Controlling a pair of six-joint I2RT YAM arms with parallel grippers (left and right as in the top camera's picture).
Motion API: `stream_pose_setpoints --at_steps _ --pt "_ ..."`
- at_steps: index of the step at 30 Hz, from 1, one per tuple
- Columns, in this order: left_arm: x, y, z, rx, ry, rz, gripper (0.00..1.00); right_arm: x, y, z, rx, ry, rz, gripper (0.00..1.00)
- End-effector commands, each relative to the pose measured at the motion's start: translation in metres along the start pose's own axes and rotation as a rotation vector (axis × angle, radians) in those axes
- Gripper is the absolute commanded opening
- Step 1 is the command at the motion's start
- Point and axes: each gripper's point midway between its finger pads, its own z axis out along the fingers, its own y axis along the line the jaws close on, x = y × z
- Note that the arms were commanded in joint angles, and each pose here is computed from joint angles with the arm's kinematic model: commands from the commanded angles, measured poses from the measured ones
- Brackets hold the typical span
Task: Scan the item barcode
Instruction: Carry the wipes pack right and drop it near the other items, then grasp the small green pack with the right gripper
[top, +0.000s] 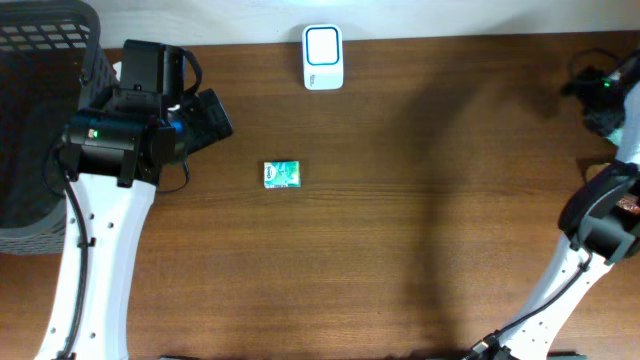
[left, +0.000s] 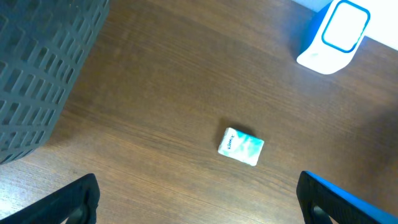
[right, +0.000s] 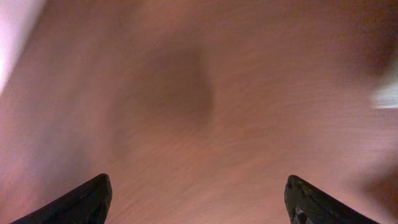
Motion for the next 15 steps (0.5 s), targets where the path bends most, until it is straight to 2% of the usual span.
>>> stream_pose_setpoints --at_steps 1,3,7,11,12,15 --pt "-0.001 0.0 -0.002 0.002 -0.006 0.014 0.99 0.062 0.109 0.006 -0.319 0.181 -0.193 0.88" --pt "-0.001 0.0 -0.002 0.002 -0.006 0.014 0.99 0.108 0.145 0.012 -0.321 0.287 -0.249 0.89" --pt "-0.001 0.0 -0.002 0.002 -0.006 0.014 0.99 0.215 0.222 0.017 -0.348 0.448 -0.535 0.89" --pt "-0.001 0.0 -0.002 0.002 -0.006 0.014 0.99 0.298 0.29 0.031 -0.299 0.377 -0.865 0.91" --pt "-0.001 0.0 -0.002 0.002 -0.006 0.014 0.99 0.319 0.308 0.031 -0.327 0.366 -0.928 0.95" --pt "-0.001 0.0 -0.002 0.002 -0.006 0.014 0.99 0.384 0.348 0.033 -0.413 0.348 -1.069 0.95"
